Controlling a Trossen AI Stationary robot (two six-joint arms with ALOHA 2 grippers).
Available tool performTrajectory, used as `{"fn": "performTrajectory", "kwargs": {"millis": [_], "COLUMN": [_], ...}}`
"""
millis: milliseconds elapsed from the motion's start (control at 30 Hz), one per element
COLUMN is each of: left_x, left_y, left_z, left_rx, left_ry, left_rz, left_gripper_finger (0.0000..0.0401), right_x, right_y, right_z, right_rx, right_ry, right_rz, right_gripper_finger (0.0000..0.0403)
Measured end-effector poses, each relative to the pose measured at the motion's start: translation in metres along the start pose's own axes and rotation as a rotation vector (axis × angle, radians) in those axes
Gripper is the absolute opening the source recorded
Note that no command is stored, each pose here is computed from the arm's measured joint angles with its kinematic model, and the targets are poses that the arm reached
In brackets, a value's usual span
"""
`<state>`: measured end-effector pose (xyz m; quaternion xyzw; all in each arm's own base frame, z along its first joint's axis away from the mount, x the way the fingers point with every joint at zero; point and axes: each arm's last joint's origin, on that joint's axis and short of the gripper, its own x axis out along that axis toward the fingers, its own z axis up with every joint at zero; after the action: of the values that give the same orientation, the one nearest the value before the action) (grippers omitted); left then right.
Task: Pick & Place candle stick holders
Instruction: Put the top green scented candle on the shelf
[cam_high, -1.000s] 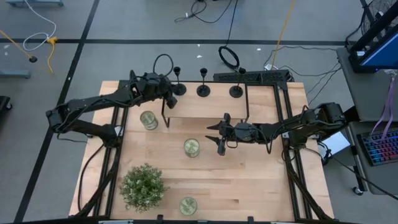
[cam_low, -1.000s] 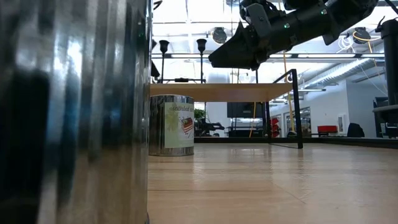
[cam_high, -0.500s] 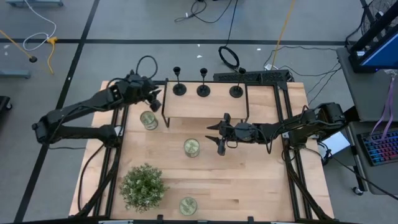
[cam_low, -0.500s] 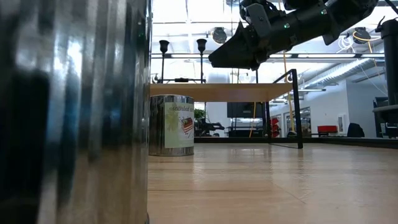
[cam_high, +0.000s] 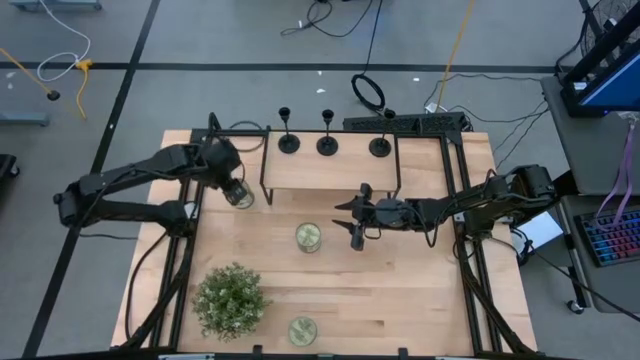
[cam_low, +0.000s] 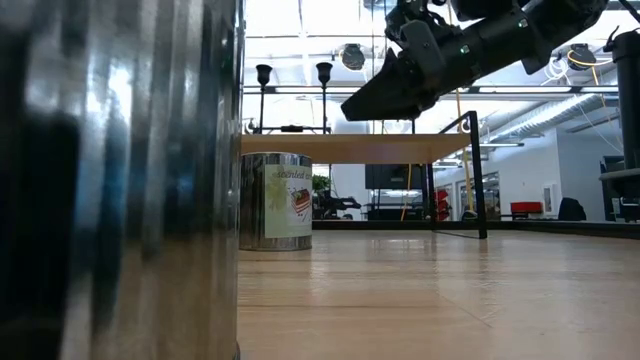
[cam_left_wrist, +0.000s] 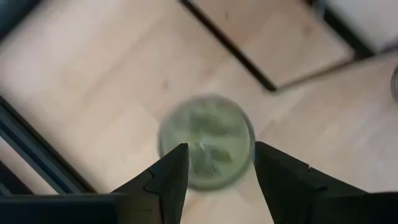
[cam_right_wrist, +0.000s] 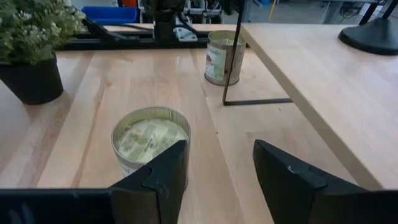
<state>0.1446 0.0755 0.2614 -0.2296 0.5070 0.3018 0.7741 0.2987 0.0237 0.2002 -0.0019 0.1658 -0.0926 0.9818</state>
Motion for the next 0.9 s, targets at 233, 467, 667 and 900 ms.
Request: {"fn": "performTrajectory", "kwargs": {"millis": [233,467,667,900], "left_x": [0.017,0.017,0.031,0.048], "left_y": [-0.017,-0.024,-0.024,-0.023], "left_z": [-0.014,-0.015,-0.019,-0.027], "left_rx": [0.119,0.155,0.138,0.137], "left_ry": [0.097,0.071,0.046,0.038], "left_rz": [-0.011,-0.002,-0.006,-0.023], "left_gripper_finger": [0.0144,0.0137,0.0149,0.0149], "right_x": [-0.002,-0.004,-0.004,-0.004], "right_y": [-0.001,-0.002,-0.002,-0.002], "right_z": [-0.011,-0.017,-0.020,-0.020], "right_rx": [-0.006,-0.004,0.027,0.049], "right_ry": [0.030,0.026,0.032,0.035], "right_rz": [-0.002,-0.001,-0.002,-0.002], "right_gripper_finger": [0.0176,0.0176,0.0174,0.0173]}}
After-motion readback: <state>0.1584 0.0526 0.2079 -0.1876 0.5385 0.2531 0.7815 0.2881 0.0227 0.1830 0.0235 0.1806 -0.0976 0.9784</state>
